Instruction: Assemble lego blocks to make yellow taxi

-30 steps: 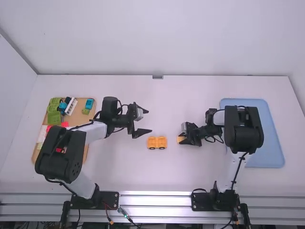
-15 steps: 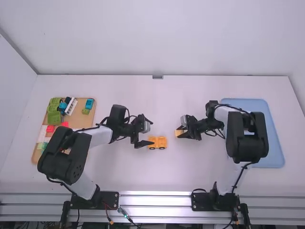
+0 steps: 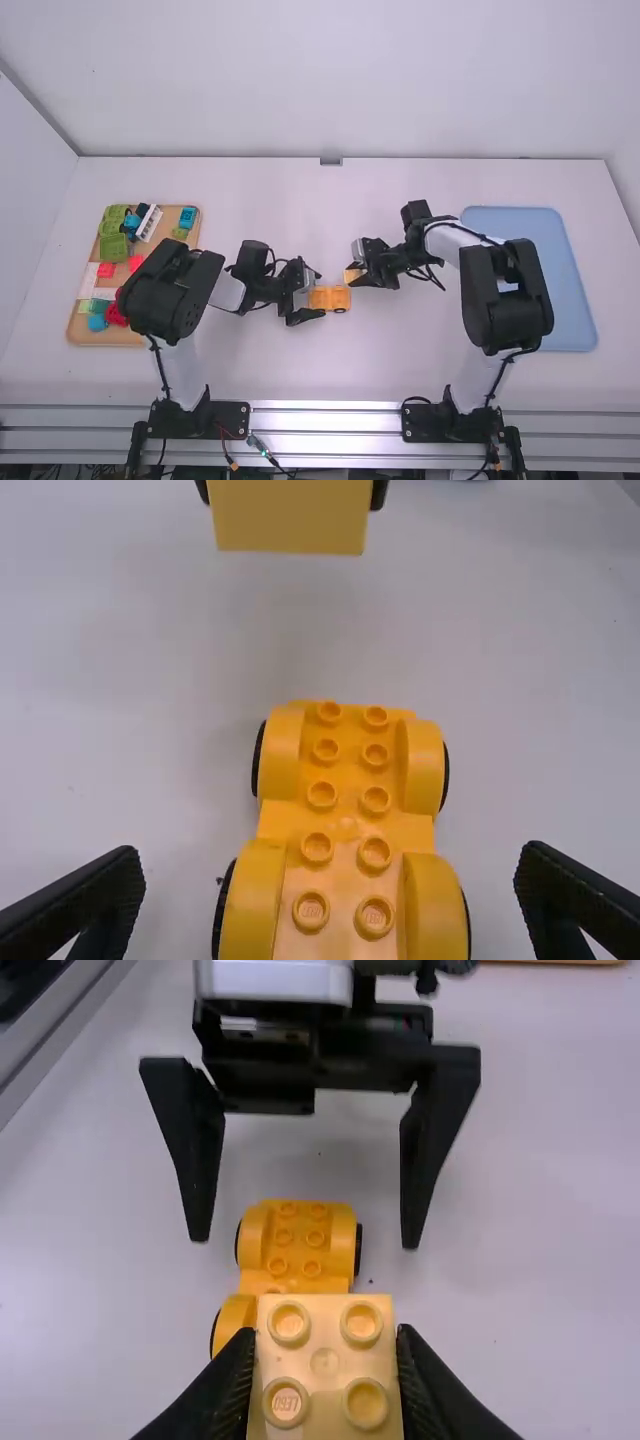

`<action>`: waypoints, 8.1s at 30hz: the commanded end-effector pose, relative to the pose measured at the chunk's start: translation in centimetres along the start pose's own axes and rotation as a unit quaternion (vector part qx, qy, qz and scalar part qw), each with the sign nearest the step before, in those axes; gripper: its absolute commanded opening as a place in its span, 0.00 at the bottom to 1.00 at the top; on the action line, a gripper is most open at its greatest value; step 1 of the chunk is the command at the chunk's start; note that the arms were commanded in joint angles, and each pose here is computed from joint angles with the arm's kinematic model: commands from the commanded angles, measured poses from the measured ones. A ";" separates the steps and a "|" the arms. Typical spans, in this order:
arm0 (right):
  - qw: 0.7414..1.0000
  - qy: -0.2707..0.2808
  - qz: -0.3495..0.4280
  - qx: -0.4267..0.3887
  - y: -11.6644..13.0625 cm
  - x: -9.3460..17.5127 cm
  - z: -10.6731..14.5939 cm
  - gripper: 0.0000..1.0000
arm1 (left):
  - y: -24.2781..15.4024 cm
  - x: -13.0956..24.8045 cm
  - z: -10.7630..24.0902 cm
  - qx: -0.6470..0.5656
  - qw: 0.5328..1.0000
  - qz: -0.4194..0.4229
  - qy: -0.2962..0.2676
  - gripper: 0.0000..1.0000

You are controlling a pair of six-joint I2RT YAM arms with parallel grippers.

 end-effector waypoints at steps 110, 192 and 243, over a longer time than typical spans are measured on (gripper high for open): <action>0.991 -0.015 0.096 -0.094 1.7 -3.3 2.1 0.09 | 1.8 -4.1 1.1 -0.055 0.997 0.046 0.031 0.53; 0.995 0.052 0.070 -0.047 0.8 -5.8 3.1 0.00 | 1.1 -3.9 1.2 -0.028 0.999 0.041 0.019 0.50; 0.994 0.048 0.088 -0.037 0.9 -3.6 1.6 0.72 | 1.4 -4.1 1.3 -0.023 0.999 0.027 0.034 0.47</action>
Point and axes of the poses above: each hand's point on the last joint's axis, 136 mm out from that joint toward the fingers, its own x axis back along the fingers, its own y axis along the line the jaws close on, z = x × y, the point moved 9 cm from there along x, back along the fingers, and after that the axes turned 5 degrees about -x, right-handed, at the moved point
